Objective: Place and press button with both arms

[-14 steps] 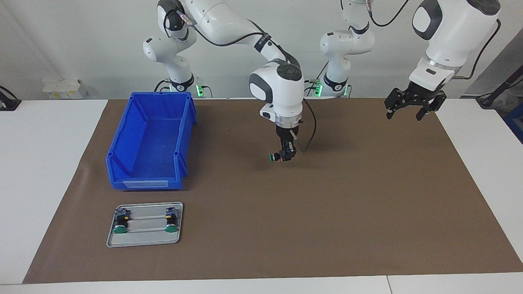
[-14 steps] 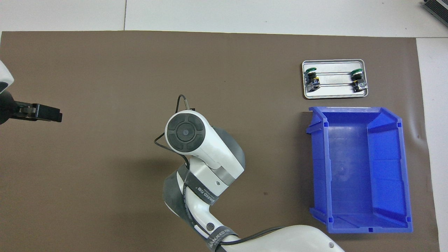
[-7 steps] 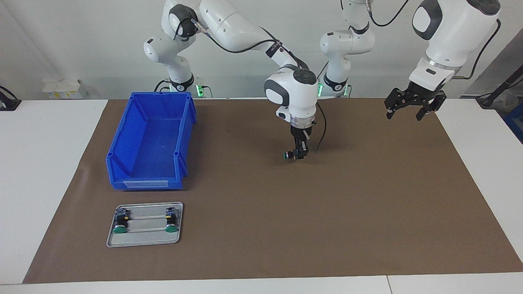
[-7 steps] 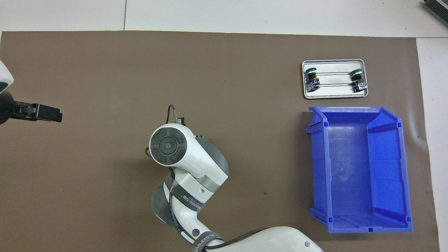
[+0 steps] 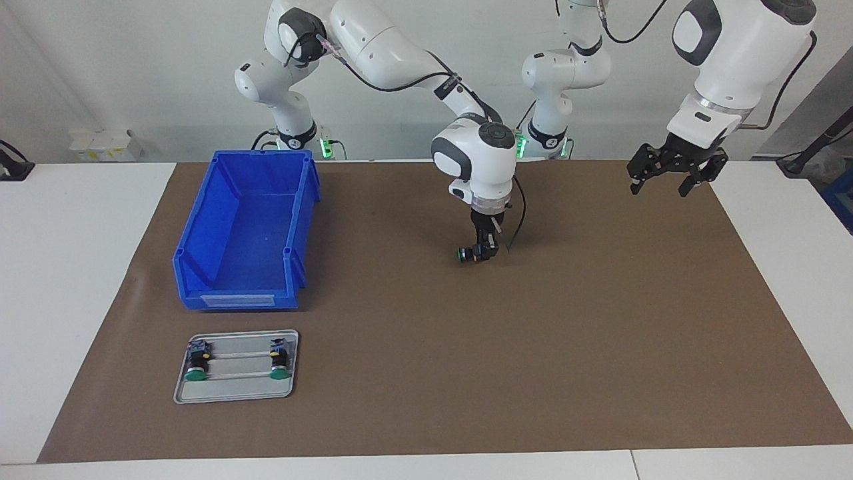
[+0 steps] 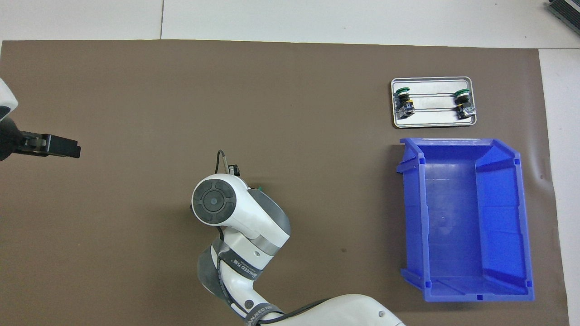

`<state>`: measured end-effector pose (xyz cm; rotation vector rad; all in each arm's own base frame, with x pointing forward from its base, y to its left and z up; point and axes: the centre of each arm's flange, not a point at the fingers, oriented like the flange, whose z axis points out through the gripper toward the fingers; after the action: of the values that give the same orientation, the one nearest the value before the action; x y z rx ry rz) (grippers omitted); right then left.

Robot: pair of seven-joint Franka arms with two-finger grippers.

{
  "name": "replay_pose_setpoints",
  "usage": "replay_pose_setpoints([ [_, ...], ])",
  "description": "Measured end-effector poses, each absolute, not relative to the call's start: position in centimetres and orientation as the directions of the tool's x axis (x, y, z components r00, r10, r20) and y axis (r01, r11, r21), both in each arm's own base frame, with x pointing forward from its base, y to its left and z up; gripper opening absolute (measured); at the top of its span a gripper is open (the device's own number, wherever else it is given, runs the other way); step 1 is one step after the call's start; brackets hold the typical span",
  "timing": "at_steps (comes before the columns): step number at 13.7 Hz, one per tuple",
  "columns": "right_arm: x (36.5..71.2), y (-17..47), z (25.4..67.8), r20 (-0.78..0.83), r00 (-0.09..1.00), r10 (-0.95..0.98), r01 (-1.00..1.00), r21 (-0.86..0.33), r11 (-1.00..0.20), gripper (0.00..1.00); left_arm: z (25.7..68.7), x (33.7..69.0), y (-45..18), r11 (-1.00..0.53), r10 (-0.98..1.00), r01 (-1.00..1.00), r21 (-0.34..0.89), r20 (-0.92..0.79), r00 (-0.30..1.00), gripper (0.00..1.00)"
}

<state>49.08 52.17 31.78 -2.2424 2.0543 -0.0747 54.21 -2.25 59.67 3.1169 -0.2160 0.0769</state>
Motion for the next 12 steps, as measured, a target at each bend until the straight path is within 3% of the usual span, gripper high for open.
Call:
replay_pose_setpoints([
  [3,50.1,51.2,33.8,-0.05,0.069,-0.996,-0.99,-0.126,-0.062,0.92,59.7,54.2,-2.3,-0.99,-0.137,-0.138,0.013,0.05,0.989,1.0],
  [4,50.9,50.3,35.1,-0.063,0.055,-0.997,-0.989,-0.14,-0.046,0.97,59.7,54.2,-2.3,-0.99,-0.137,-0.138,0.013,0.05,0.989,1.0],
  [6,52.3,47.6,38.1,-0.076,0.054,-0.996,-0.986,-0.162,-0.041,0.97,59.7,54.2,-2.3,-0.99,-0.137,-0.138,0.013,0.05,0.989,1.0],
  [12,53.9,36.5,44.1,-0.009,0.243,-0.97,-0.962,-0.128,-0.24,0.97,59.7,54.2,-2.3,-0.99,-0.137,-0.138,0.013,0.05,0.989,1.0],
])
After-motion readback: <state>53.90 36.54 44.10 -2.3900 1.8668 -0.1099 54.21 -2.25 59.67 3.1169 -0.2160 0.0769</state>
